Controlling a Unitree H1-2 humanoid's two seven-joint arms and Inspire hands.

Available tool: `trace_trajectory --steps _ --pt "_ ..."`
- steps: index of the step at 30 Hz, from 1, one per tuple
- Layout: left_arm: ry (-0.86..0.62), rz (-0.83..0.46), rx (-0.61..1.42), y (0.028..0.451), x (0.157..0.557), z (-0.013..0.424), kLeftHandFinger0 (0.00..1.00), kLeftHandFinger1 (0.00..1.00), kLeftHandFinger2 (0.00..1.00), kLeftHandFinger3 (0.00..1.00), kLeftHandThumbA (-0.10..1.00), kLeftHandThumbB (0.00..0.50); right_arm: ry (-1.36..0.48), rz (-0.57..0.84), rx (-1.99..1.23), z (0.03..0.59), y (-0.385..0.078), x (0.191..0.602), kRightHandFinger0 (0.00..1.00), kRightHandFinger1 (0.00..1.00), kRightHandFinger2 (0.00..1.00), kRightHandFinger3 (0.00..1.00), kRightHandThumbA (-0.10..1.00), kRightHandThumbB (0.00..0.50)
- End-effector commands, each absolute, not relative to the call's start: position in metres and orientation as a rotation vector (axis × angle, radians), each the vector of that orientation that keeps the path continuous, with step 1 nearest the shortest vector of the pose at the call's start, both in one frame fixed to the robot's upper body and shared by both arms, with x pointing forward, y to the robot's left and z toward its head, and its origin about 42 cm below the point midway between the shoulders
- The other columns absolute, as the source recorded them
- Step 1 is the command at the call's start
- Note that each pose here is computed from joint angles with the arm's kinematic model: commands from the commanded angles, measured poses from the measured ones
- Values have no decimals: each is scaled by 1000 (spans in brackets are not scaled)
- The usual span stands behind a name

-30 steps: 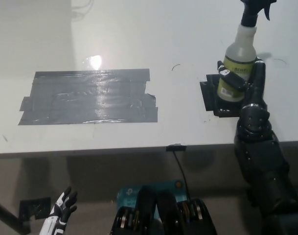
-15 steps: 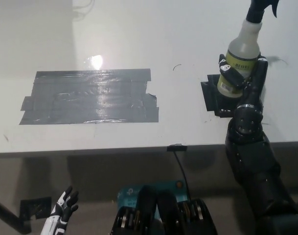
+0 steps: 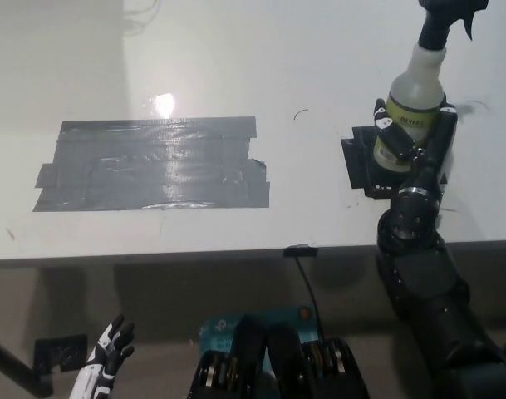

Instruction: A person hands a spray bottle to the robot which it grabs with its right hand and places on the black spot infront of it on the table

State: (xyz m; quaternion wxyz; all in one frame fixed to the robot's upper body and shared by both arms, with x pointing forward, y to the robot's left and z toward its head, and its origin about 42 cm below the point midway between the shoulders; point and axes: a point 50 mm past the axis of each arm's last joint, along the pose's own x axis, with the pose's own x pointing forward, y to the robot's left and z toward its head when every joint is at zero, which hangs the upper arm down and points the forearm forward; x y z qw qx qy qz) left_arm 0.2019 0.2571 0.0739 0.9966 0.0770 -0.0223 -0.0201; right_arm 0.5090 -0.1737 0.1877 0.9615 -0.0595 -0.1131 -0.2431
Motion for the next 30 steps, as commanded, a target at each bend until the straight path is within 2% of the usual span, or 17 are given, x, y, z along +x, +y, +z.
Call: trace_trajectory --steps 1,3,5,7,10,12,13,16,19,20,24,30 --pt "-85 -51 149 256 200 79 1000 1000 1000 1000 956 191 -480 -490 -81 242 -158 521 8 215 508 495 288 206" --pt "-88 -52 149 256 201 78 1000 1000 1000 1000 957 192 -486 -485 -79 240 -158 521 0 182 472 432 254 204" --pt "-88 -55 146 256 200 78 1000 1000 1000 1000 952 193 -485 -483 -83 238 -157 520 0 157 446 347 262 206" --pt "-87 -59 145 256 200 78 1000 1000 1000 1000 948 194 -478 -480 -92 234 -157 520 0 148 435 302 269 206" --pt "-85 -60 143 254 200 78 1000 1000 1000 1000 947 197 -471 -477 -109 229 -159 518 0 126 416 311 324 207" --pt "-84 -60 143 254 200 78 1000 1000 1000 1000 947 195 -465 -474 -111 226 -158 517 0 116 415 319 307 206" --pt "-86 -61 144 254 200 78 1000 1000 1000 1000 947 193 -458 -469 -110 223 -157 516 0 82 384 310 252 194" --pt "-88 -63 138 253 202 79 1000 1000 1000 1000 942 193 -445 -462 -102 218 -157 514 0 56 361 283 199 195" --pt "-91 -58 141 254 202 78 1000 1000 1000 1000 942 190 -425 -454 -89 213 -154 512 0 53 376 303 181 201" --pt "-91 -57 142 254 202 78 1000 1000 1000 1000 942 189 -423 -453 -91 211 -153 511 0 58 409 376 204 202" --pt "-86 -60 140 255 200 78 1000 1000 1000 1000 940 182 -410 -447 -95 206 -153 509 0 82 455 478 219 207" --pt "-82 -60 139 253 198 76 1000 1000 1000 1000 954 186 -373 -439 -85 192 -157 504 0 81 445 446 289 181"
